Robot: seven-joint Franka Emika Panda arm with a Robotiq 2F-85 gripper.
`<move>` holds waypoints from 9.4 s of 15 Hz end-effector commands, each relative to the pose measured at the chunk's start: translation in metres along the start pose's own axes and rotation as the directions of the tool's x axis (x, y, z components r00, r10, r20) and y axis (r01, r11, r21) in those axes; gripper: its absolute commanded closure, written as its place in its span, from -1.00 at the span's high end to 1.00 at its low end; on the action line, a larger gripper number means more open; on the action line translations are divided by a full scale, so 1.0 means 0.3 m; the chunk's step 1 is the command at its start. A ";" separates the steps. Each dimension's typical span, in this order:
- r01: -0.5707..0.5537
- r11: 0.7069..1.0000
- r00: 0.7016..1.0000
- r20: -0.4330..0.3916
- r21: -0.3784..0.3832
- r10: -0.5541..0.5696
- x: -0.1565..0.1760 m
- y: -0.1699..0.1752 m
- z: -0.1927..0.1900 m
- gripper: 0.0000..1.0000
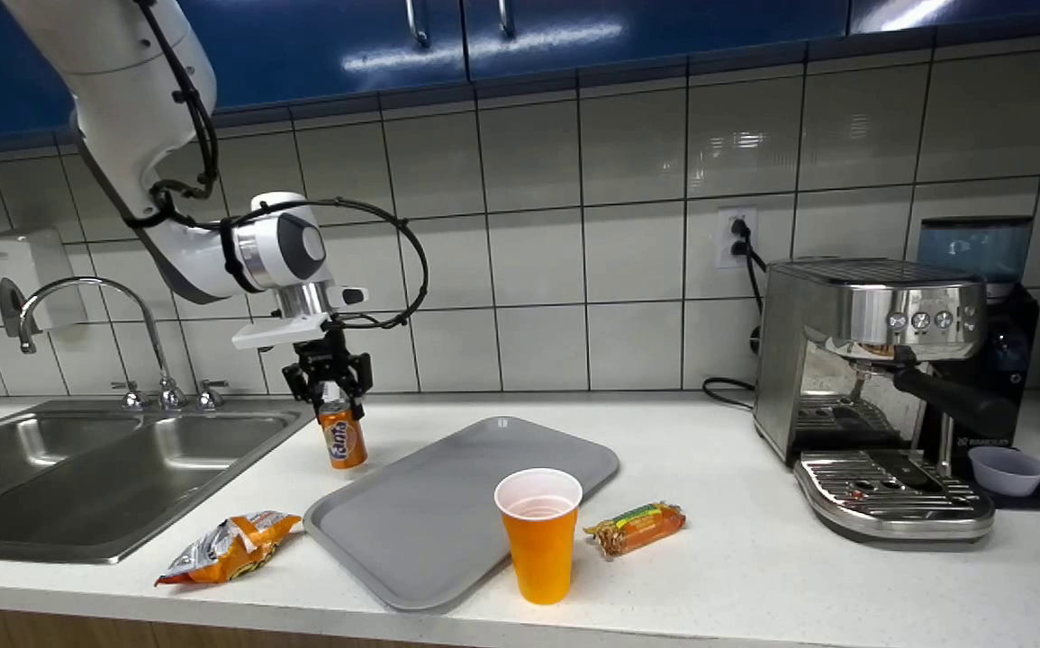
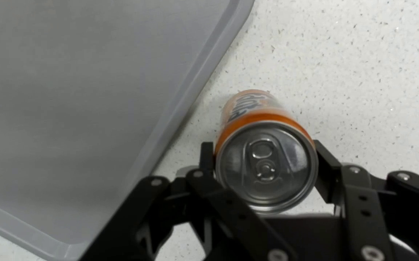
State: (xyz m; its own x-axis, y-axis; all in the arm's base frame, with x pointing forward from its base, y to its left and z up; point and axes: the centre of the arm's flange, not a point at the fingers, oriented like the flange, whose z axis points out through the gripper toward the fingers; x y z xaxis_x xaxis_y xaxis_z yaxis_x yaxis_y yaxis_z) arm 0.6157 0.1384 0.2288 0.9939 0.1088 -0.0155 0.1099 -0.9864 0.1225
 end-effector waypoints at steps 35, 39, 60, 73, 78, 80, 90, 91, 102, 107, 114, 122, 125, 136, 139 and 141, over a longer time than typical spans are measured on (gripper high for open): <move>-0.463 0.881 0.886 -0.017 -0.098 0.464 0.128 0.566 0.072 -0.21; -0.476 0.873 0.878 -0.007 -0.108 0.478 0.141 0.563 0.106 -0.21; -0.374 0.927 0.925 -0.085 -0.034 0.370 0.100 0.394 -0.159 1.00; -0.244 0.970 0.969 -0.035 -0.020 0.243 -0.121 0.146 -0.257 1.00; -0.223 0.975 0.975 -0.005 -0.019 0.223 -0.202 0.115 -0.272 1.00; -0.212 0.977 0.977 0.007 -0.017 0.212 -0.229 0.101 -0.271 1.00; -0.220 0.976 0.976 0.010 -0.014 0.220 -0.213 0.074 -0.226 1.00; -0.213 0.977 0.977 -0.003 -0.023 0.213 -0.218 0.071 -0.233 1.00; -0.157 0.987 0.985 -0.078 -0.033 0.154 -0.286 -0.019 -0.240 1.00; -0.151 0.988 0.986 -0.076 -0.023 0.149 -0.325 -0.075 -0.212 1.00; -0.140 0.989 0.990 -0.036 -0.036 0.139 -0.402 -0.136 -0.165 1.00; -0.114 0.992 0.993 0.005 -0.052 0.115 -0.502 -0.176 -0.113 1.00; -0.111 0.992 0.993 0.023 -0.057 0.113 -0.536 -0.175 -0.091 1.00; -0.063 0.994 0.994 0.082 -0.084 0.070 -0.631 -0.208 0.005 1.00; -0.049 0.995 0.994 0.090 -0.087 0.057 -0.645 -0.224 0.025 1.00; -0.042 0.995 0.994 0.094 -0.087 0.051 -0.651 -0.231 0.035 1.00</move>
State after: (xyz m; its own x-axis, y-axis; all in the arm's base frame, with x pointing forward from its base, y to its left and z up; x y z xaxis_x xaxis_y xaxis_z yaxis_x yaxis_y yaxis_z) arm 0.4230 0.1801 0.2142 0.9916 0.0457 -0.1207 0.0692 -0.9776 0.1986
